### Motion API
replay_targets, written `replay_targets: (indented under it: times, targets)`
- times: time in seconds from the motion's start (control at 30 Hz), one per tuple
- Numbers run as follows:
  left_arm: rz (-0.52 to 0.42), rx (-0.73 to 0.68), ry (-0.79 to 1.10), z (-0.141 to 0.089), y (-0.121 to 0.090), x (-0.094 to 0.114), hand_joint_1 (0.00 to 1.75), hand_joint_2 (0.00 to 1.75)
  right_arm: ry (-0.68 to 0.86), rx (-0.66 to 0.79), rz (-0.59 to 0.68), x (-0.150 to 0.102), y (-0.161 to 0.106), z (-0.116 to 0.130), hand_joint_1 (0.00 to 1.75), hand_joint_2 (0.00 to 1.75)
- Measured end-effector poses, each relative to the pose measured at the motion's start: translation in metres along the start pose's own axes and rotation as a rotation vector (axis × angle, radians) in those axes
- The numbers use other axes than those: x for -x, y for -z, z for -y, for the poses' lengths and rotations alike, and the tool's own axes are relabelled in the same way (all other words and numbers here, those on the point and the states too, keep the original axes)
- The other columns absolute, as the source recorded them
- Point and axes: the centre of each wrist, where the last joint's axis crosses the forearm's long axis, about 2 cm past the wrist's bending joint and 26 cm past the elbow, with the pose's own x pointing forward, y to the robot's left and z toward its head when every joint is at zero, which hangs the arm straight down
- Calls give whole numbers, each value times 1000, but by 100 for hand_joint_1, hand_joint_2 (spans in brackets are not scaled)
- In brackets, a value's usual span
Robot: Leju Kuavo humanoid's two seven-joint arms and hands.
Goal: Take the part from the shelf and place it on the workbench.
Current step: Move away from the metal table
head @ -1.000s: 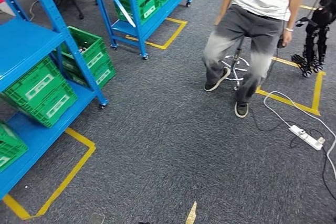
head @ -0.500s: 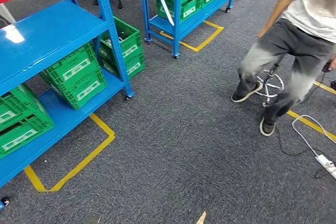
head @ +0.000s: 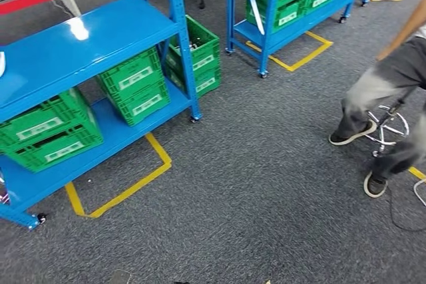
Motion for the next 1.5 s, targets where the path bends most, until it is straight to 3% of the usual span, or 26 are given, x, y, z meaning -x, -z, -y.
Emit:
replay_targets:
  times: [1.2,1.5]
  targets:
    - [20,-21,9,-3,2,-2,0,0,-17,27,31,-2,1,4,0,0]
    - [-41,-2,14,-2,2,-3,0,0,-24,35,27,-4,1,6,0,0]
